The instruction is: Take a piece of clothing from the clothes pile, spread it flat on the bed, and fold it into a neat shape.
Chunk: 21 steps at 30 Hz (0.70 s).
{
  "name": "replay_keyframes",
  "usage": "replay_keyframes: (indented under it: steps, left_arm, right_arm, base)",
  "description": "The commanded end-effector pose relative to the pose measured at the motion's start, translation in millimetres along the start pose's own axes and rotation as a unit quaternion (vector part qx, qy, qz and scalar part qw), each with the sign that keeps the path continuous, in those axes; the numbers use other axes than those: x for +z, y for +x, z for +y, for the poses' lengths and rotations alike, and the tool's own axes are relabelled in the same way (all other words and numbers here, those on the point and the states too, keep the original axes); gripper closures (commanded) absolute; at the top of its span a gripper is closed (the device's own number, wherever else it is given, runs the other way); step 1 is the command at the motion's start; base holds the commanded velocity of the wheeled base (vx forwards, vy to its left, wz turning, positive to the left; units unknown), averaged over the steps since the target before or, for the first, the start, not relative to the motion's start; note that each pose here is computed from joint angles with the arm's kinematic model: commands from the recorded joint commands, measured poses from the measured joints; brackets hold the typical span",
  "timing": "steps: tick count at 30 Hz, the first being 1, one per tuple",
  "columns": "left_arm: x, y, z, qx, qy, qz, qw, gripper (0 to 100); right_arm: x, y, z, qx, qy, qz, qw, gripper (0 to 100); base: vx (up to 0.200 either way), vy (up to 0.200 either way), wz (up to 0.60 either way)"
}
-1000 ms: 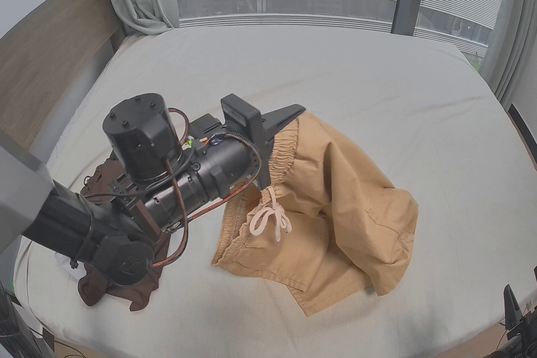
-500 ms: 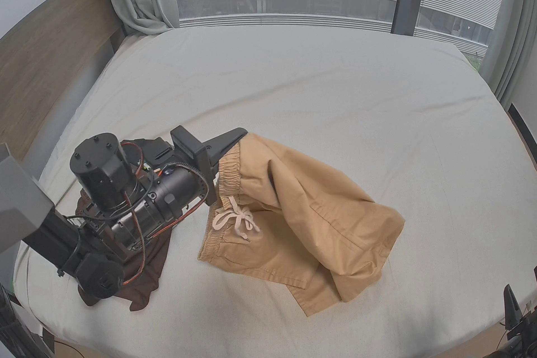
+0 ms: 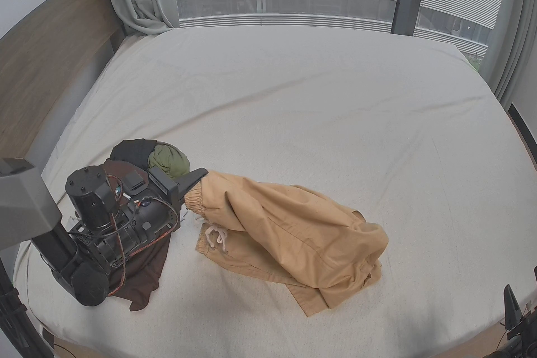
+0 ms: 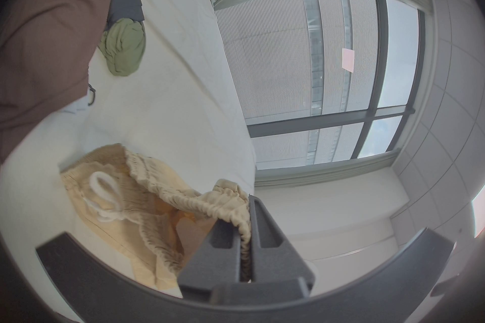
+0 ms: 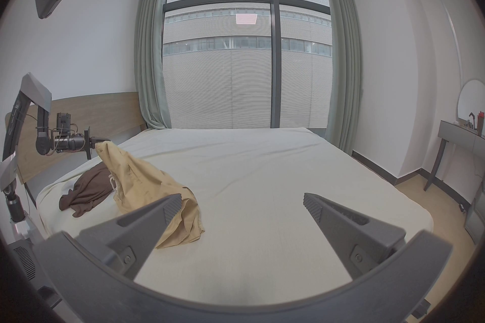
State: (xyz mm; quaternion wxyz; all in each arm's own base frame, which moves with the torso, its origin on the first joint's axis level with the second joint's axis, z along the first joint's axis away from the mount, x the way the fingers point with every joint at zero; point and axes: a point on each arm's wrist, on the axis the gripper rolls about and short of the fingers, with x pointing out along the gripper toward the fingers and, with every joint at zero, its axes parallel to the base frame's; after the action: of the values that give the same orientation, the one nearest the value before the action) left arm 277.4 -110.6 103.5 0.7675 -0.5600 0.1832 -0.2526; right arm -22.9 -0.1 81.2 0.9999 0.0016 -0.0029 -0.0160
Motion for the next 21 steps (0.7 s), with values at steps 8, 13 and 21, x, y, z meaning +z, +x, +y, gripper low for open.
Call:
replay_keyframes:
  steps: [8,13,21]
  left_arm:
    - [-9,0,48,0.077,0.054,0.039,0.9948,100]
    - [-8,1,52,0.082,0.054,0.039,0.9943,100]
    - [-3,3,50,0.075,0.057,0.029,0.9951,100]
  right_arm:
    - [-5,0,0,0.001,-0.001,0.001,1.0000,0]
    - [-5,0,0,0.001,-0.002,0.001,1.0000,0]
    - [-5,0,0,0.003,-0.005,0.000,1.0000,0]
  base:
    - [0.000,0.000,0.00]
    - [0.000,0.000,0.00]
    - [0.000,0.000,0.00]
